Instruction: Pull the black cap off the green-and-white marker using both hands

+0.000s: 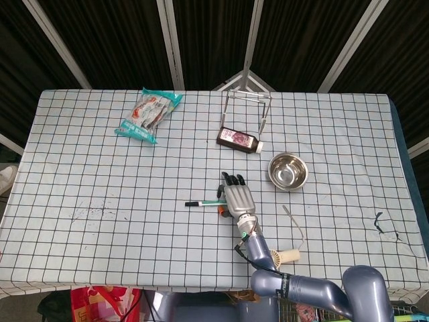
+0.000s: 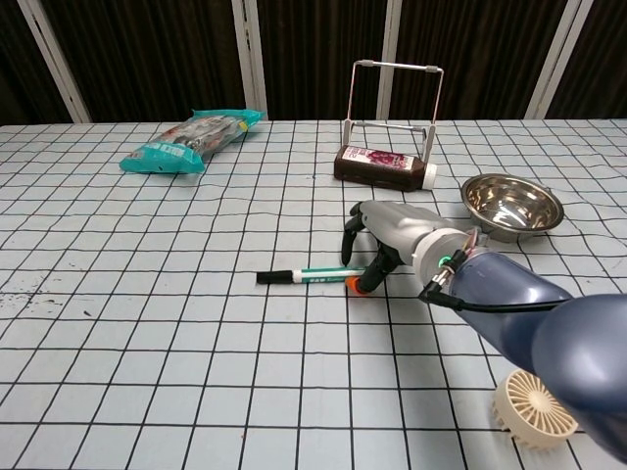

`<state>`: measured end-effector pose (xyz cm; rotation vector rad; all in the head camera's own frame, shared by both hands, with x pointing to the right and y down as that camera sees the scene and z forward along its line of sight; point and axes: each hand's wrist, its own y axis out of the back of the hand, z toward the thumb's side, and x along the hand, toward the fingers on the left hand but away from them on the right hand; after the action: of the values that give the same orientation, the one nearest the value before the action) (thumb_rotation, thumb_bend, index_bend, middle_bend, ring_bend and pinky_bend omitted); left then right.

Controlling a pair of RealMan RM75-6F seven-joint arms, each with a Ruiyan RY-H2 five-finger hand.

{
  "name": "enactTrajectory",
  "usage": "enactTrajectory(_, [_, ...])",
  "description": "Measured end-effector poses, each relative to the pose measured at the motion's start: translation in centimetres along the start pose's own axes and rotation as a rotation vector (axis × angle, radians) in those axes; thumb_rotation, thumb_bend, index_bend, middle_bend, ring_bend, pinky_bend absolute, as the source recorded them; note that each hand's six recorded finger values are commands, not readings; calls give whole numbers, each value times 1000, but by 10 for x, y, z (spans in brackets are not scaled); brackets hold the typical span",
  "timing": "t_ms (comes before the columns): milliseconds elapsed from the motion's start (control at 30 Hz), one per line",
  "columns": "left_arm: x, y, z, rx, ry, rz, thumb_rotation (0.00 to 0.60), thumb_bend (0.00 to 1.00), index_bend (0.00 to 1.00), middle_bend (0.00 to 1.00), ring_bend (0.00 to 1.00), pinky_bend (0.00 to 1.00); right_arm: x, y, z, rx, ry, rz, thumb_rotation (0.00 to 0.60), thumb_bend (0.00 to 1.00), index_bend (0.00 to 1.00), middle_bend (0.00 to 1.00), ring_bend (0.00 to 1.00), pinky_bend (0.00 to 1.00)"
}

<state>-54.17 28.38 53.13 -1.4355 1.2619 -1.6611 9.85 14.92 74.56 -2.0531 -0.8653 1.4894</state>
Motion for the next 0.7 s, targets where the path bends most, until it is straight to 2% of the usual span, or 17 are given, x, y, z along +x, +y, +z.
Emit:
enactTrajectory(100, [0,0,1,2,0,1,600,481,70,0,0,0,0,0,-1,-2,1,-1,600,383,581,78,107,0])
enactTrajectory(533, [-1,1,3,5,7,8,600,481,70,0,0,0,-1,-8,-5,-18,9,9,600,412,624,82,107,0])
enactTrajectory(700, [-2,2,4,8,7,8,600,480,70,0,0,0,0,-8,-7,-25,11,4,600,460,646,90,113,0])
